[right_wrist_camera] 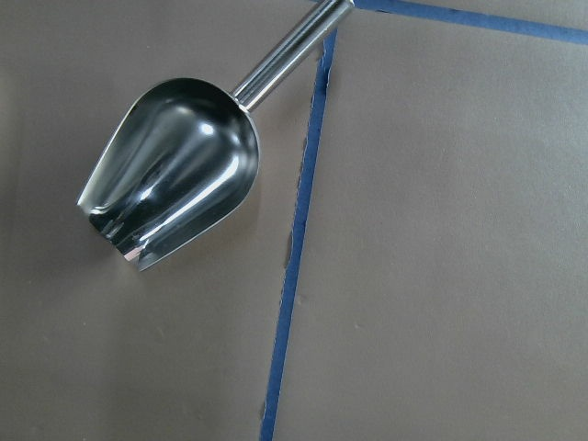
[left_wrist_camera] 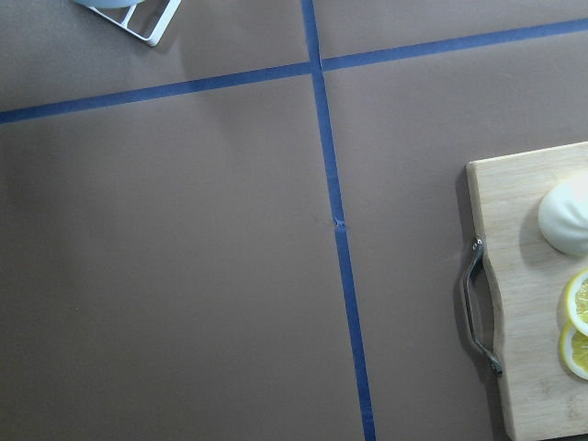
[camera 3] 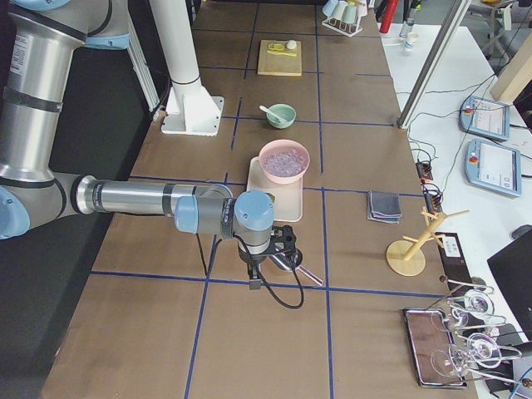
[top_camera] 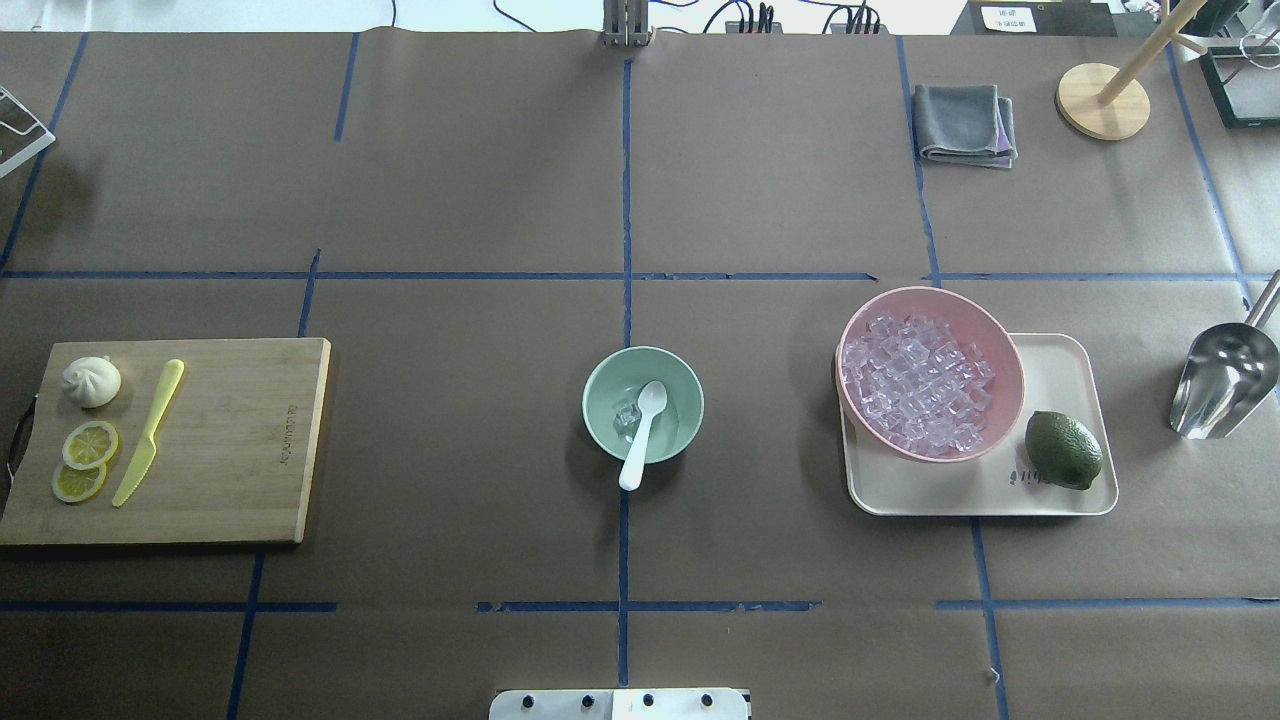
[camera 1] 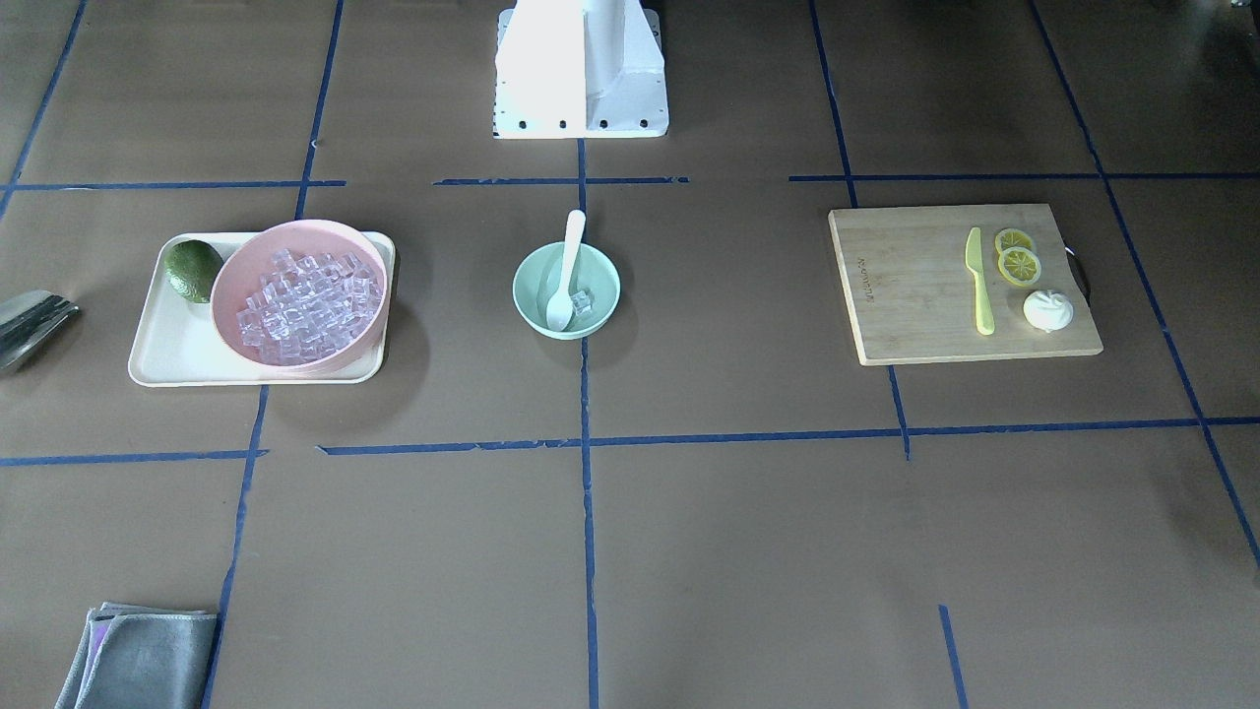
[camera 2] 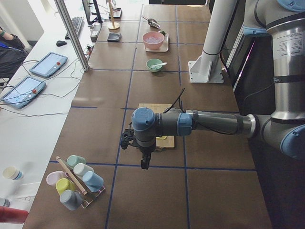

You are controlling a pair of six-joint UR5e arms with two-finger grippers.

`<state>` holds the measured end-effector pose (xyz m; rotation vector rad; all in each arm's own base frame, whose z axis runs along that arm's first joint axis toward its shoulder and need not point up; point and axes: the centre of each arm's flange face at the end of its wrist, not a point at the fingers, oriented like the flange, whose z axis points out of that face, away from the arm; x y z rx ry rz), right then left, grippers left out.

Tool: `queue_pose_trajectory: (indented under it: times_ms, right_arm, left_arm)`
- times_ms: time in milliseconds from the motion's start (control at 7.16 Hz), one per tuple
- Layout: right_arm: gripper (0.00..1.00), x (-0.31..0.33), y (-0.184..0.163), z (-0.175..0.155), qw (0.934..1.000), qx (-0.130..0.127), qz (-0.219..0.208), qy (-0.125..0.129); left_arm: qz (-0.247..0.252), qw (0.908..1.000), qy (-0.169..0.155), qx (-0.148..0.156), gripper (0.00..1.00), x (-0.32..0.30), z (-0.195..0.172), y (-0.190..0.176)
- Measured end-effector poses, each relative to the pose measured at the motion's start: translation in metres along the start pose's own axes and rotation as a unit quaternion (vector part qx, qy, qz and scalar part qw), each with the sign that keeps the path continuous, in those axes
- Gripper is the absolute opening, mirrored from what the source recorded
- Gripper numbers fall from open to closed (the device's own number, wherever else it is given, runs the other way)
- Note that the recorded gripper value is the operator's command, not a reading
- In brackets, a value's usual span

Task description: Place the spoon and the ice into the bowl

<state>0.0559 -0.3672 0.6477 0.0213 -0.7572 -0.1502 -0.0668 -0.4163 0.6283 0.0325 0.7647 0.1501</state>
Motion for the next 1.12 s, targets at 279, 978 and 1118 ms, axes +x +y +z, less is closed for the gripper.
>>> queue_pose_trajectory:
  times_ms: [279,978,1118]
  right_arm:
    - [1.0,0.0001,0.0001,0.0006,1.0,0.0,0.001,-0.001]
    - [1.0,0.0007,-0.0001,0.0014,1.0,-0.001,0.001,-0.002]
    - [1.0,0.0008,-0.0001,0.0015,1.0,-0.001,0.001,-0.002]
  left_arm:
    - [-0.001,1.0,0.0,-0.001,1.0,-0.0009,0.0013,0.0001]
    - [-0.005,1.0,0.0,-0.003,1.0,-0.0022,0.0031,0.0019]
    - [-0.005,1.0,0.0,-0.003,1.0,-0.0022,0.0031,0.002]
